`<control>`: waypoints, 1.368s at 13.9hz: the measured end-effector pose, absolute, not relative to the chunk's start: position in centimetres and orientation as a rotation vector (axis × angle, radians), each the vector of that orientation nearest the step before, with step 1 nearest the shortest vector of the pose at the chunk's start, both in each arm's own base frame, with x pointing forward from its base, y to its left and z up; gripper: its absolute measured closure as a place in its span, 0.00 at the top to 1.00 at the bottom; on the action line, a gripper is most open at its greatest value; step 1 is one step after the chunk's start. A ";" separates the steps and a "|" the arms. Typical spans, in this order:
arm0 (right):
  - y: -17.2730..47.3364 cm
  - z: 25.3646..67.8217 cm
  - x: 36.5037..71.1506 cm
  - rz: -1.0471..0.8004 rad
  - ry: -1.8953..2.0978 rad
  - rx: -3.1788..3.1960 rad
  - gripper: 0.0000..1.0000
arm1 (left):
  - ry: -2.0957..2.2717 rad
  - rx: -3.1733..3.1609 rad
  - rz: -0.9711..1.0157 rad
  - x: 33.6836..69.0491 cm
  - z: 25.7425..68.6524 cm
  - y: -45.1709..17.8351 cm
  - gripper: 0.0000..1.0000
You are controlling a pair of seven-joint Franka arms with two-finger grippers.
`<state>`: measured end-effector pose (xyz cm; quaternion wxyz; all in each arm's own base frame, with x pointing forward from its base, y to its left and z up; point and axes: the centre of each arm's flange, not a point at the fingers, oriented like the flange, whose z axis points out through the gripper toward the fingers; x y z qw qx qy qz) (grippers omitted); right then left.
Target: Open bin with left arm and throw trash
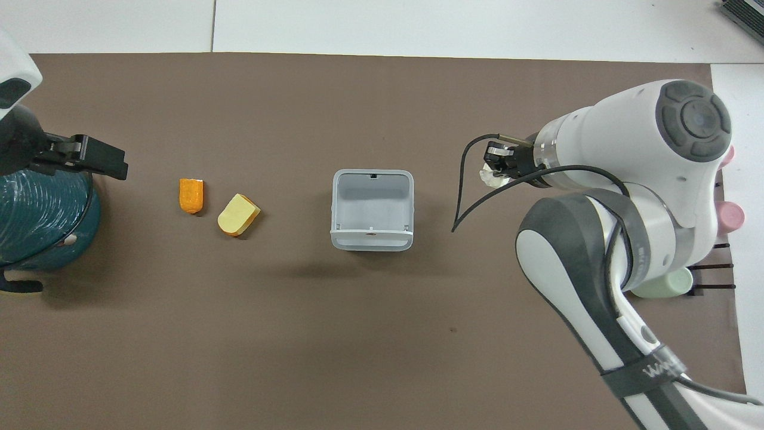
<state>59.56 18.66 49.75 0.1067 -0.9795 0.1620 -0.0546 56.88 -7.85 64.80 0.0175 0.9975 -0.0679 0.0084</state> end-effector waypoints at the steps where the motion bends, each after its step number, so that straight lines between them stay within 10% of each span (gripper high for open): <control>1: 19.8 49.8 59.4 -0.156 0.481 -2.842 0.04 | -0.210 3.099 0.028 56.9 64.8 -7.8 1.00; 9: 31.0 45.5 57.3 -0.125 0.577 -2.747 0.04 | -0.207 3.100 0.040 57.6 62.5 -7.3 1.00; 19: 33.8 42.3 57.1 -0.054 0.628 -2.652 0.08 | -0.225 3.092 0.121 59.9 49.5 -8.0 1.00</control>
